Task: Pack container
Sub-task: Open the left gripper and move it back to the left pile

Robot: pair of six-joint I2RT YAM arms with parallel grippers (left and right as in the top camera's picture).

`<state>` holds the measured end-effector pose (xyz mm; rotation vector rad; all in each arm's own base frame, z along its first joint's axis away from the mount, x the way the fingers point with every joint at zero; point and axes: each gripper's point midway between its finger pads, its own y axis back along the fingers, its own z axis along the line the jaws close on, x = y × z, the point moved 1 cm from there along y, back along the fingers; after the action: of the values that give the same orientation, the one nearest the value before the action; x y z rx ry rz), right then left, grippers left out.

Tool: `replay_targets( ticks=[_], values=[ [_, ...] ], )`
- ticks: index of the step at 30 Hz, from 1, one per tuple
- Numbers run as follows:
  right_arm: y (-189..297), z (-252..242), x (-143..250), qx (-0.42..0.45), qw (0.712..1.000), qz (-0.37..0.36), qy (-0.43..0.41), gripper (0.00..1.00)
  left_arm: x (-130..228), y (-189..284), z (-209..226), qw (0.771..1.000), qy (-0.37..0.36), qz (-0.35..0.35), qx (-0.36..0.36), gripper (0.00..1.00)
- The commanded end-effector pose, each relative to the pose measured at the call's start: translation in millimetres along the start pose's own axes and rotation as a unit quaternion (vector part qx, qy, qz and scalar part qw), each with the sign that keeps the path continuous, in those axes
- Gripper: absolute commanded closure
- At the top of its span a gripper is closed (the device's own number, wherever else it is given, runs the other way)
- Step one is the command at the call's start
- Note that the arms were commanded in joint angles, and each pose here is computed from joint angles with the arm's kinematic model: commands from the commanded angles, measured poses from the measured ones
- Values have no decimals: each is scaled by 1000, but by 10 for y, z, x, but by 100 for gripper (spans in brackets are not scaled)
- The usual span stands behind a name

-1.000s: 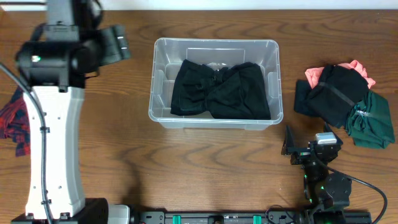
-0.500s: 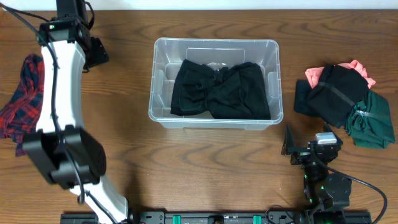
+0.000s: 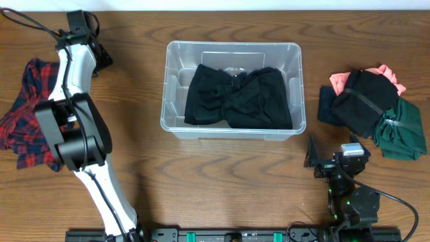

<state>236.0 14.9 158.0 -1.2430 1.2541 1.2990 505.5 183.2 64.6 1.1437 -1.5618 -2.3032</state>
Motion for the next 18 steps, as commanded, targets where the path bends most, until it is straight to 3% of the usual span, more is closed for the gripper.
replay_targets(
  ticks=[1,10,18],
  values=[
    [1,-19,8,4,1000,0,-2,1,6,-215,134,999,7,-10,-46,13],
    [1,-20,8,4,1000,0,-2,1,-96,-493,94,997,-26,-47,-61,13],
    [1,-20,9,4,1000,0,-2,1,-232,-556,266,994,-8,-70,-83,13]
  ],
)
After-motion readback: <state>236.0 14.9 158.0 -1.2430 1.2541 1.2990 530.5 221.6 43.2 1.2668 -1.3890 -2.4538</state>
